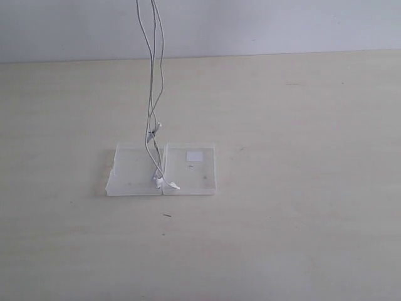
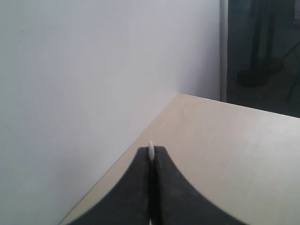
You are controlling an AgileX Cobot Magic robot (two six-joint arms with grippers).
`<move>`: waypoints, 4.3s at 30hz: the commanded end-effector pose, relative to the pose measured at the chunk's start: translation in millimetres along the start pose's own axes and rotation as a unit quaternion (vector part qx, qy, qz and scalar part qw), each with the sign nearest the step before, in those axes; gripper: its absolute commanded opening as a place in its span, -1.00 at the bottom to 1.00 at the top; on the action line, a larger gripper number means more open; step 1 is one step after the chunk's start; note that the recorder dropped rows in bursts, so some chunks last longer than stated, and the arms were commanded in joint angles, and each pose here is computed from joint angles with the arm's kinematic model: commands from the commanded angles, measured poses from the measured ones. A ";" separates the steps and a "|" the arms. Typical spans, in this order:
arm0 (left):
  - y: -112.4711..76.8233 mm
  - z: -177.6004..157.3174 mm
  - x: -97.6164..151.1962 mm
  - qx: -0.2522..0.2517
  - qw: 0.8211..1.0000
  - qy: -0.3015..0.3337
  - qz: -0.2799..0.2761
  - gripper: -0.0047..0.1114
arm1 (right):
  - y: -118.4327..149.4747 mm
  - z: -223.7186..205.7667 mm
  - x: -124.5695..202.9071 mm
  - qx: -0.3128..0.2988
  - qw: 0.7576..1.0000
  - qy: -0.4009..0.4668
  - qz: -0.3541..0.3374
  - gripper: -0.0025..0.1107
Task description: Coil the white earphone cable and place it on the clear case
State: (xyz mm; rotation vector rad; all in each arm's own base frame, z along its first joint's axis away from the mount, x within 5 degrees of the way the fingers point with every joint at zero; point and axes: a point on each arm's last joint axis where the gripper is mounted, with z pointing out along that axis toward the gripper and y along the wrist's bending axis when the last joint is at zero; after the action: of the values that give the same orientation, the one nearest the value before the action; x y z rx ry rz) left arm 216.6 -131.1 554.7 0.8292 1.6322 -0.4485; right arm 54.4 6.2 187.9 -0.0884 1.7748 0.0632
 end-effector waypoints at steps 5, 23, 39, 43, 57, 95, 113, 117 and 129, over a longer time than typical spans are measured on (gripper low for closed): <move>-2.8 0.7 -2.2 0.019 1.000 -0.014 -0.017 -0.92 | -0.4 0.1 0.6 0.003 1.000 -0.004 -0.007 -0.96; -3.9 0.7 -0.9 0.024 1.000 -0.006 -0.018 -0.92 | -11.8 -31.0 -66.6 -0.036 0.879 -0.414 0.234 -0.96; -4.5 0.7 -0.2 0.027 0.999 -0.002 -0.017 -0.92 | 83.9 182.1 -116.2 -0.540 0.839 -0.010 0.061 -0.28; -4.1 0.7 0.2 0.025 1.000 0.000 -0.015 -0.92 | 116.7 189.4 -97.4 -0.585 0.811 -0.016 0.008 -0.12; -4.2 0.7 0.4 0.026 1.000 0.001 -0.015 -0.92 | 176.0 197.4 -104.2 -0.532 0.845 -0.021 -0.046 -0.02; 5.0 0.6 4.3 -0.024 0.999 0.022 0.018 -0.92 | 170.6 225.3 -104.4 -0.355 0.927 0.084 -0.084 -0.96; 27.4 30.4 24.3 -0.096 0.993 0.067 0.013 -0.92 | 115.1 193.3 -220.6 -0.111 0.982 0.039 -0.146 -0.96; 34.7 65.5 47.8 -0.087 0.992 0.095 -0.008 -0.92 | 107.4 190.6 -225.9 -0.077 0.982 0.051 -0.167 -0.96; 56.3 146.1 112.3 -0.076 0.980 0.176 -0.042 -0.92 | 97.5 190.1 -218.3 -0.040 0.960 0.098 -0.259 -0.96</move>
State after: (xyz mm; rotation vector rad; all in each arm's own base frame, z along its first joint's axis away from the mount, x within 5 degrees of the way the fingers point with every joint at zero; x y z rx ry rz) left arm 338.5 -162.0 433.4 0.7796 1.9867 -0.2380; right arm 276.2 129.2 360.2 -0.5948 1.8889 -0.2145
